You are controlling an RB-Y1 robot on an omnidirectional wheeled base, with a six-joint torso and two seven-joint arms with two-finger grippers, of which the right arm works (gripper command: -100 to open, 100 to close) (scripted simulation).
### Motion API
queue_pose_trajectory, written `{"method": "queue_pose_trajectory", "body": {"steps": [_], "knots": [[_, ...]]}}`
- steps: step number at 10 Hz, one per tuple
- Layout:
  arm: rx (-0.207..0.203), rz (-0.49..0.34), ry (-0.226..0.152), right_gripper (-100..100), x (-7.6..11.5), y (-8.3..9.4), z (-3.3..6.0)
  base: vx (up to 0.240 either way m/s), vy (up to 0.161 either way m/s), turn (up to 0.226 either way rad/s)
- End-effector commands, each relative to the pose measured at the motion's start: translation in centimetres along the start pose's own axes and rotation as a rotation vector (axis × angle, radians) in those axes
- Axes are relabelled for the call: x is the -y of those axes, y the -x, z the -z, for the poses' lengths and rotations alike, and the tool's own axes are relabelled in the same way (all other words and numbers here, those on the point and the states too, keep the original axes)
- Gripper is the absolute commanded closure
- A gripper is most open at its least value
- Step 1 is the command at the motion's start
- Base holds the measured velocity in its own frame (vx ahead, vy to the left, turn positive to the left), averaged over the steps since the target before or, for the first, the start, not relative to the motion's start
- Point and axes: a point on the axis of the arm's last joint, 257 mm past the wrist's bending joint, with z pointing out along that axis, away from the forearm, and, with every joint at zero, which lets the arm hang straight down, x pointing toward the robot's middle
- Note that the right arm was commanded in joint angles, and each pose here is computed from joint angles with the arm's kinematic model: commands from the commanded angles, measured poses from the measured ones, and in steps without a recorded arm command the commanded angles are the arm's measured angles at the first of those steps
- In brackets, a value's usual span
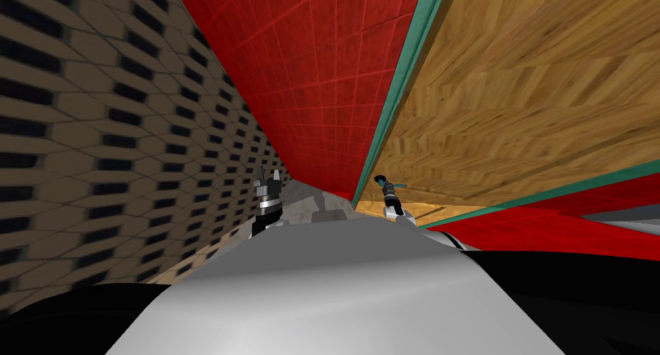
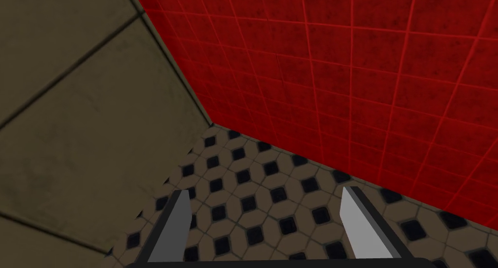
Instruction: Pull the door open
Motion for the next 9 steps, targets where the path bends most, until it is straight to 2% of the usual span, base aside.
{"method": "queue_pose_trajectory", "body": {"steps": [1, 2, 3, 4, 7, 9], "knots": [[-0.015, 0.001, 0.005, 100, -0.1, -0.5, -0.19, -0.186, -0.034, 0.038], [-0.052, 0.000, 0.009, 100, -0.2, -1.9, -0.33, -0.209, -0.069, 0.079], [-0.052, 0.000, 0.009, 100, -0.2, -1.9, -0.33, -0.178, -0.073, 0.058], [-0.081, 0.000, 0.011, 100, -0.3, -3.0, -0.41, -0.211, -0.057, 0.080], [-0.082, -0.003, 0.005, 100, 0.0, -3.2, -0.26, -0.086, -0.009, 0.008], [-0.115, -0.002, 0.008, 100, 0.0, -3.8, -0.03, -0.198, -0.030, 0.093]]}}
